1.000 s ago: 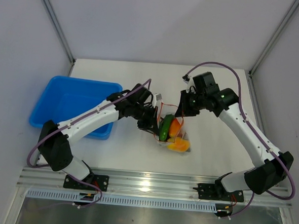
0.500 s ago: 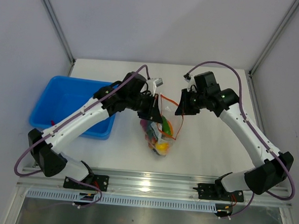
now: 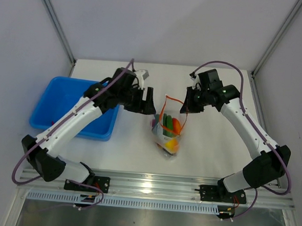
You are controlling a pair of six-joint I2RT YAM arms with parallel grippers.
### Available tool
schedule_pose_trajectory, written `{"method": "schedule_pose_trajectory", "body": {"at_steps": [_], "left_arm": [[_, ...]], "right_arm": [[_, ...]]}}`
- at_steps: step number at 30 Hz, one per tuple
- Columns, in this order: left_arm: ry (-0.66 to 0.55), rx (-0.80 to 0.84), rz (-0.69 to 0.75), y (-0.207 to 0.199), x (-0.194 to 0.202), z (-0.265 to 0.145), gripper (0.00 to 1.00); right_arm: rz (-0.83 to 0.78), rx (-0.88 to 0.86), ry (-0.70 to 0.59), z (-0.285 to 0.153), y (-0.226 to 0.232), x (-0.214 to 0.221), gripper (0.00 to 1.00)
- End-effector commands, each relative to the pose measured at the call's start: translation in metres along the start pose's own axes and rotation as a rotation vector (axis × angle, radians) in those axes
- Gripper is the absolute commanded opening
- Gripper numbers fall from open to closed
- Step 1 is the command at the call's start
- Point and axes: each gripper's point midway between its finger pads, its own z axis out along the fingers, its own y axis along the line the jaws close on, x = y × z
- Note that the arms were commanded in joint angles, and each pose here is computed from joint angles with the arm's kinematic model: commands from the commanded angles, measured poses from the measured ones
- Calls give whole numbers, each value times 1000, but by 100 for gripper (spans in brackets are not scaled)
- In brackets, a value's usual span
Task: Place the food in the zip-top bag and seal the zipper
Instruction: Adjust the zipper food storage bag at the center of the board, then pick up the fake vegetable from the bin.
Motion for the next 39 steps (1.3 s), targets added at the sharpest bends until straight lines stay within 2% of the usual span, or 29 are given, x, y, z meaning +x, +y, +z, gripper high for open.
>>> {"method": "schedule_pose_trajectory", "body": {"at_steps": [1,2,6,17,26,39], "left_arm": [[-125,-205,-71,54,-16,-36,81],[-106,-258,-117,74,-8,-39,81],[-101,-355,-179,108,10,-51,81],[9,-578,-319,168,53,-72,91],[87,-633,-384,180,78,-77,97],[147,-596,-388,182,95,-69,98]], "right_arm": [[4,4,9,10,1,-13,0],[2,13,32,13,-2,-10,0],[8,48,79,26,-11,-6,0],[10,53,112,44,-13,-21,0],[34,33,145,54,-11,-19,0],[42,47,159,59,-10,-15,0]]}}
